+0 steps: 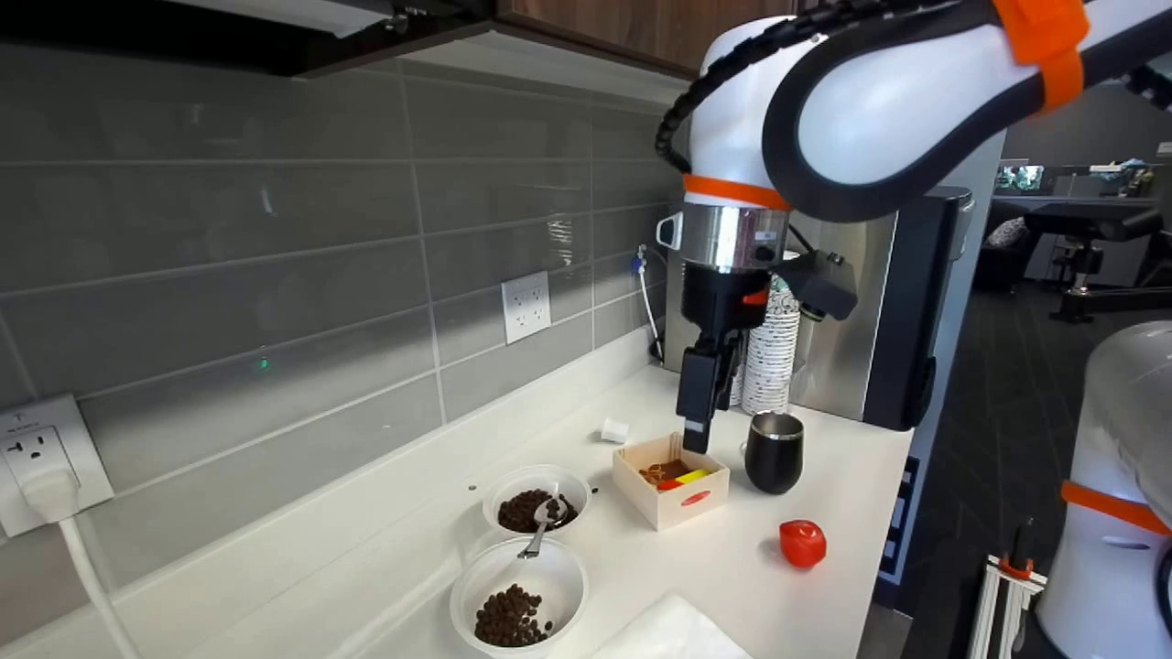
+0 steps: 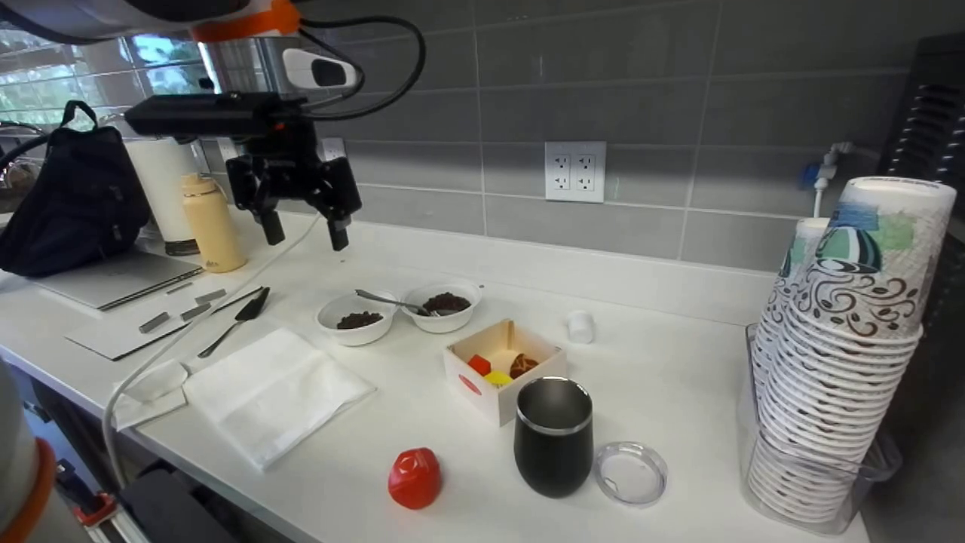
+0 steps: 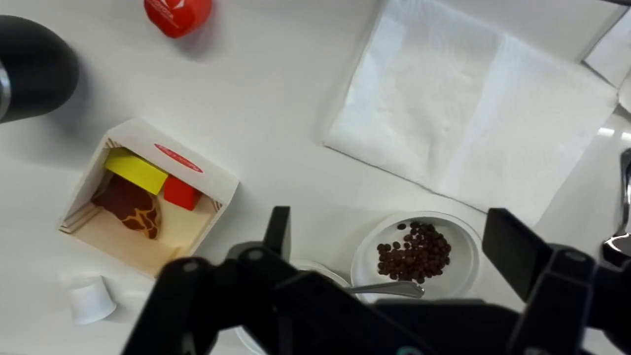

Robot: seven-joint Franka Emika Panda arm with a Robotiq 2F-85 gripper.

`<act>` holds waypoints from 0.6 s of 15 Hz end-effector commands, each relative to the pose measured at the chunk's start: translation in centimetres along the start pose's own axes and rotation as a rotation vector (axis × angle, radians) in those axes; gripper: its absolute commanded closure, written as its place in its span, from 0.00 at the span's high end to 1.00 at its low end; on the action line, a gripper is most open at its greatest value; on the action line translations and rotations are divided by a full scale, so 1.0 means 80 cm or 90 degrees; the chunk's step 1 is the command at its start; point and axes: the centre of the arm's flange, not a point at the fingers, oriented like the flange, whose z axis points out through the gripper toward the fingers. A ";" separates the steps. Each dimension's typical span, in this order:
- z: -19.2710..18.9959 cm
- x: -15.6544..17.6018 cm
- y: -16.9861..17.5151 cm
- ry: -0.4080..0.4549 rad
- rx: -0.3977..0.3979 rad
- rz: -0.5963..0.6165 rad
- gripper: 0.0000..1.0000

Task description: Wipe the counter top with the white cloth

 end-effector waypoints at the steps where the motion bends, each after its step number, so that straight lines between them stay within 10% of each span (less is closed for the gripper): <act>1: 0.054 0.002 -0.052 0.053 0.011 0.040 1.00; 9: 0.134 0.002 -0.144 0.019 0.077 0.034 1.00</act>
